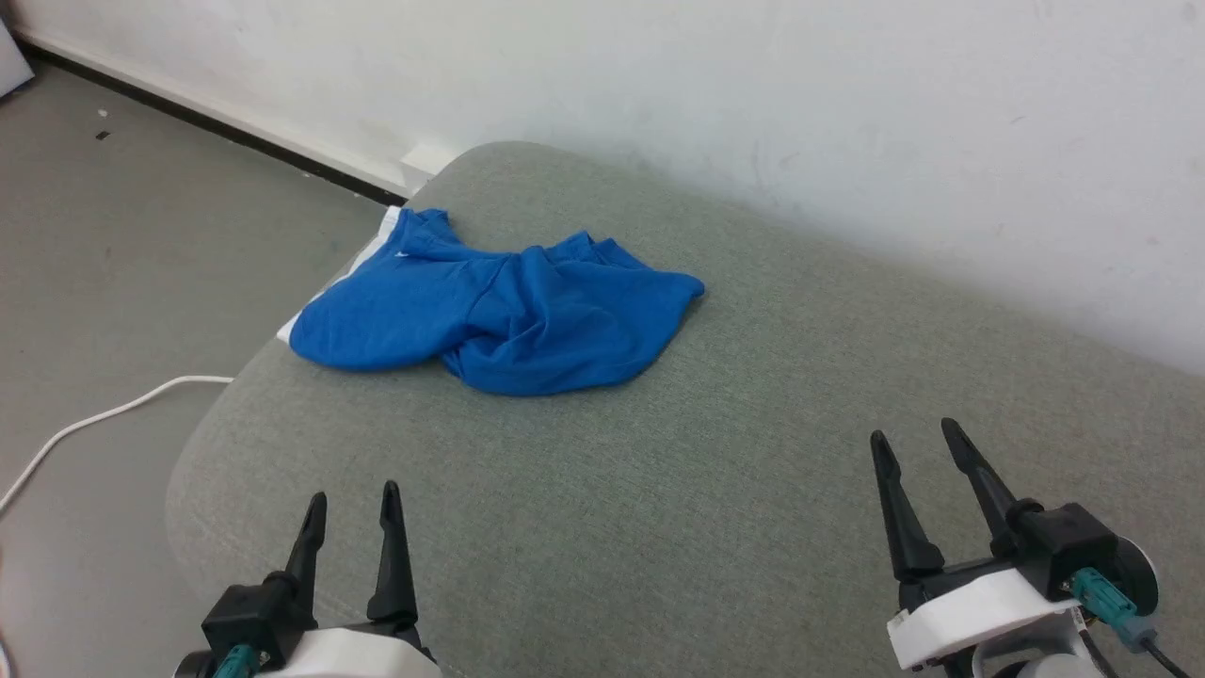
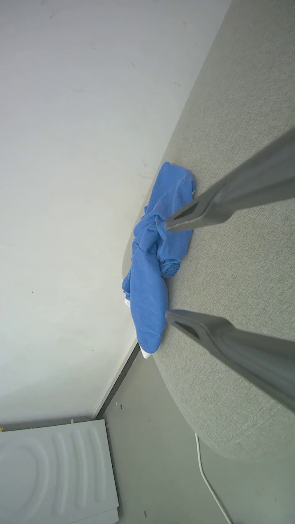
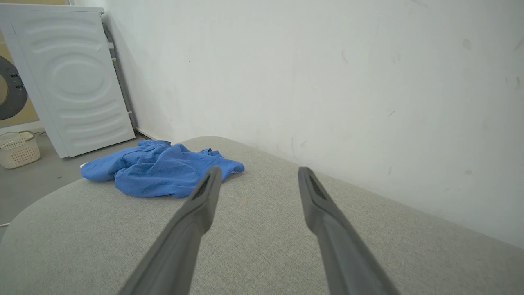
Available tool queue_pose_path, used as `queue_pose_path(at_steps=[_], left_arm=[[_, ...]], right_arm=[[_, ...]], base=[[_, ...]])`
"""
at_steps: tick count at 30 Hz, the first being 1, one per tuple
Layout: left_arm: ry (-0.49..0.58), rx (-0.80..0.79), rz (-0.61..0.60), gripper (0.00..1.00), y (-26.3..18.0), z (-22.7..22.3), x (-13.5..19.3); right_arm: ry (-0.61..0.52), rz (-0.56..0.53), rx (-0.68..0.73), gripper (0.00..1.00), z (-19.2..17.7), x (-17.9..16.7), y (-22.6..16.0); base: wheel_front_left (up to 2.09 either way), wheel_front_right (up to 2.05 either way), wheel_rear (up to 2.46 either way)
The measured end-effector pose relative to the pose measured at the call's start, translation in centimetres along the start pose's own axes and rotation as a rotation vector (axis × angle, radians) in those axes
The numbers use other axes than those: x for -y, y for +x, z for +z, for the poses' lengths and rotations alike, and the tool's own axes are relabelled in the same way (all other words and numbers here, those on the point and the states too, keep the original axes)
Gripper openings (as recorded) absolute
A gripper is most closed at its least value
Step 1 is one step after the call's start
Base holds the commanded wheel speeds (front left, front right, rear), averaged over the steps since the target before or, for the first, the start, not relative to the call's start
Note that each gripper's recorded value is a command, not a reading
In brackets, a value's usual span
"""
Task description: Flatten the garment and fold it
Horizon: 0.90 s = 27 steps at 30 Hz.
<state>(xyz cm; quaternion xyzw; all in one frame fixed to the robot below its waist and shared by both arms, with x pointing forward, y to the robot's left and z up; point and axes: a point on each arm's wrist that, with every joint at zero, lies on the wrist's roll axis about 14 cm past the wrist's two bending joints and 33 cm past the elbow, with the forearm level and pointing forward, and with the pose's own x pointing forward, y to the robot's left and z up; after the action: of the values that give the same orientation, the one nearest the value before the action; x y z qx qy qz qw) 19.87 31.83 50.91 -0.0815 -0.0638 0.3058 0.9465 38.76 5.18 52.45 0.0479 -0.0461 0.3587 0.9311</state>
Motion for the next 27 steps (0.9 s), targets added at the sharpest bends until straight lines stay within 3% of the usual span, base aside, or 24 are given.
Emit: queue_pose_path(at_steps=[21,27], left_arm=[[-0.010,-0.003,0.025,1.00,-1.1,-0.5,-0.6],[-0.117,0.005,-0.016,1.00,-0.5,0.0,0.8]], right_arm=[[0.019,0.036,0.026,1.00,0.3,-1.2,0.6],[0.015,0.022,0.038,1.00,0.7,-0.8,0.5]], base=[[0.00,0.00,0.00],[0.00,0.00,0.00]])
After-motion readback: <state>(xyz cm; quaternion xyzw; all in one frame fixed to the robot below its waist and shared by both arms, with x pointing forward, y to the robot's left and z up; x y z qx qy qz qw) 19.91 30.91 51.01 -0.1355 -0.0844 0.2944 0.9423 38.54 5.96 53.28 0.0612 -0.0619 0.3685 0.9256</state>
